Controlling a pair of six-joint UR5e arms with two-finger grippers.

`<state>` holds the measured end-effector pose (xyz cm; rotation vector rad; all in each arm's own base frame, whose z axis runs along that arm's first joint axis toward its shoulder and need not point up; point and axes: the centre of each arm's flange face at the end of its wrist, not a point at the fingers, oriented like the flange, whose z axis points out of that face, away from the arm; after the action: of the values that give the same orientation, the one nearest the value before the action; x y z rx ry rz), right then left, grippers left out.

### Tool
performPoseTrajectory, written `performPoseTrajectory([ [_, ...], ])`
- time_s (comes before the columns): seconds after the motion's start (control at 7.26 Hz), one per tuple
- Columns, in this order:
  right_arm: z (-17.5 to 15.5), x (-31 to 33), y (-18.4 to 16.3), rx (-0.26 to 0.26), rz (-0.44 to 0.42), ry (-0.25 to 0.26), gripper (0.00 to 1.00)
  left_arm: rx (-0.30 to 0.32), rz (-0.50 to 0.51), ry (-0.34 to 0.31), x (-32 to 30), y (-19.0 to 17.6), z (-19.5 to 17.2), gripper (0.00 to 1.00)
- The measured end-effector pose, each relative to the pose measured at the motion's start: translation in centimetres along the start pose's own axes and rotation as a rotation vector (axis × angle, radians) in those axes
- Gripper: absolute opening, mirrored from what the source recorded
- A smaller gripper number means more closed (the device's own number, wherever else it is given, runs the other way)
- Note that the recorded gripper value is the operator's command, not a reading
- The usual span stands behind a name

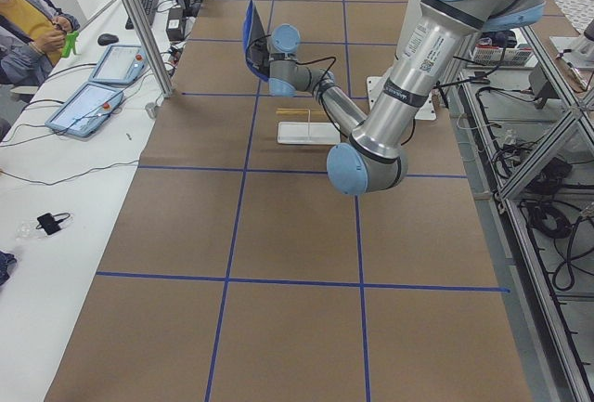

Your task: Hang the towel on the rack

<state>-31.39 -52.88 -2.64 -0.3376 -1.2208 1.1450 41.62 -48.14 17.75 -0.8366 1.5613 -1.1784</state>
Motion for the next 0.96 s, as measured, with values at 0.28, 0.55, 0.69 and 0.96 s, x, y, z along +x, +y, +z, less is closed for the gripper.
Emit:
performPoseTrajectory([
  [0.28,-0.40,-0.18,0.33,0.005,0.097,-0.050,0.00,-0.005,-0.023,0.019,-0.04,0.14,0.07,0.97],
  [0.55,-0.39,-0.04,0.46,0.018,0.243,-0.098,0.00,-0.003,-0.029,0.033,-0.04,-0.17,0.04,0.97],
  [0.69,-0.36,0.10,0.57,0.023,0.314,-0.117,0.00,-0.003,-0.031,0.040,-0.05,-0.38,-0.01,0.97],
  [0.96,-0.09,0.54,0.91,0.024,0.409,-0.132,0.00,-0.005,-0.040,0.054,0.01,-0.63,-0.13,0.97],
])
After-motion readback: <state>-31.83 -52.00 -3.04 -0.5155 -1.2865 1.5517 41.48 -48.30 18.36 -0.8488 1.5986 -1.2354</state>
